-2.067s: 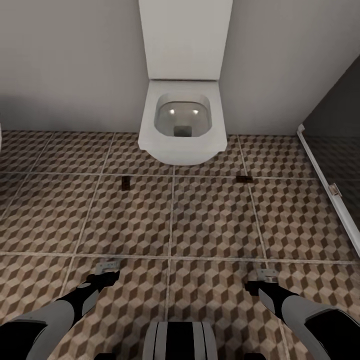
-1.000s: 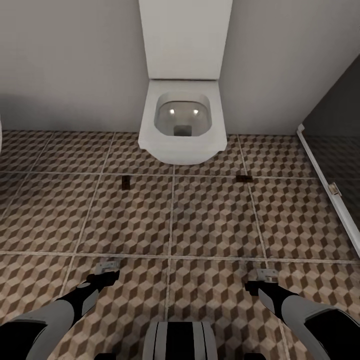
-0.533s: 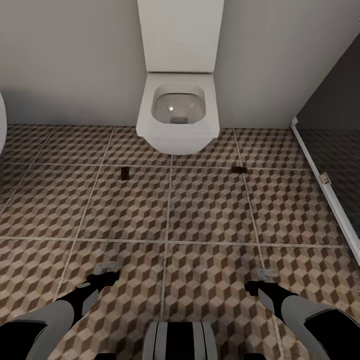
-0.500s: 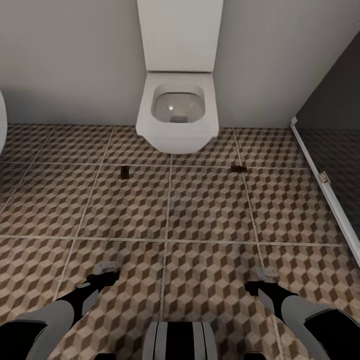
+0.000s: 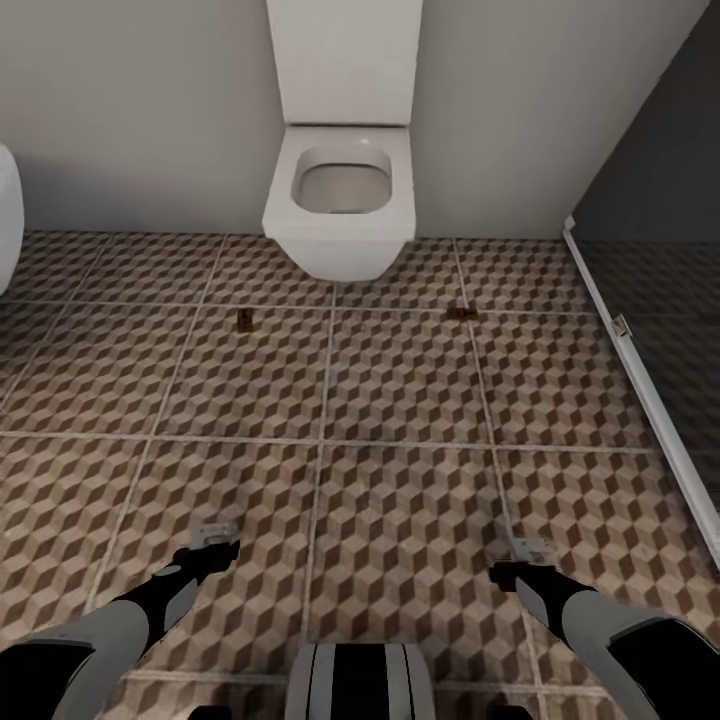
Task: Take the four mousetraps from the cabinet in the bathroom and place them on the bathroom floor. Make sure all four end up on the same floor surface, and ensure that at least two of them are either under or directly next to the same bathroom sink.
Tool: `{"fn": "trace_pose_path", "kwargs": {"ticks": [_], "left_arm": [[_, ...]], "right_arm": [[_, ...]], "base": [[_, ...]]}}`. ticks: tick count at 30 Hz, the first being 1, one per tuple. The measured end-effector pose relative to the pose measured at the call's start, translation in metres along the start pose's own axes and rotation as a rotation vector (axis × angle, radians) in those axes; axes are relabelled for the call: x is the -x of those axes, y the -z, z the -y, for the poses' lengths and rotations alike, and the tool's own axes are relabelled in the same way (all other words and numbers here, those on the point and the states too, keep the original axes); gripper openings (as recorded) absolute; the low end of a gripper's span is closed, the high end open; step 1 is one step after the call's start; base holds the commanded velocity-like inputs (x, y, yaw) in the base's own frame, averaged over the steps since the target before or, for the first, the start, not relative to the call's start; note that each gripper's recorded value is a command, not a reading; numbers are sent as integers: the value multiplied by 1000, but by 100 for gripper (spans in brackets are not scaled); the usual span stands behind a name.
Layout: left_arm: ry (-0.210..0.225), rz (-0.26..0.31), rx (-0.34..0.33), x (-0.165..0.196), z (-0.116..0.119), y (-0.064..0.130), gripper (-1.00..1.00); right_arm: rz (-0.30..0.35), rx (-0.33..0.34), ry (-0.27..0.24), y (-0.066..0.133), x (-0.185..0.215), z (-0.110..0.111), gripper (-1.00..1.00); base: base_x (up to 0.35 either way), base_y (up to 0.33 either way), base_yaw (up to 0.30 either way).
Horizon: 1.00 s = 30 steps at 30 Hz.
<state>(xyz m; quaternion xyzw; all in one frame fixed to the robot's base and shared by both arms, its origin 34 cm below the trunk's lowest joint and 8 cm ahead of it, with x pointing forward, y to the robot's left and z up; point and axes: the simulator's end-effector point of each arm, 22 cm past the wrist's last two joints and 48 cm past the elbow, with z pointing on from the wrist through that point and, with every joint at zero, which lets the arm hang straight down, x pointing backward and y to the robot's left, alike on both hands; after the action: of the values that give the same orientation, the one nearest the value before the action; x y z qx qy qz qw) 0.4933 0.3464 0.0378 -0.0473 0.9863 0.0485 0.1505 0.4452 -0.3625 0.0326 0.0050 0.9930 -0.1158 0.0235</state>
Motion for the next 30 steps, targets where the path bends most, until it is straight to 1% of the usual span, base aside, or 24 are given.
{"fn": "trace_pose_path", "kwargs": {"ticks": [20,25,30], "left_arm": [[1,1,2,0,-1,0,100],[1,2,1,1,-1,0,100],[1,1,1,0,-1,0,100]], "right_arm": [[0,2,2,0,0,-2,100],[1,3,2,0,0,-2,100],[1,2,2,0,0,-2,100]], "base": [[-293,-115,0],[-142,-43,0],[-54,-16,0]]}}
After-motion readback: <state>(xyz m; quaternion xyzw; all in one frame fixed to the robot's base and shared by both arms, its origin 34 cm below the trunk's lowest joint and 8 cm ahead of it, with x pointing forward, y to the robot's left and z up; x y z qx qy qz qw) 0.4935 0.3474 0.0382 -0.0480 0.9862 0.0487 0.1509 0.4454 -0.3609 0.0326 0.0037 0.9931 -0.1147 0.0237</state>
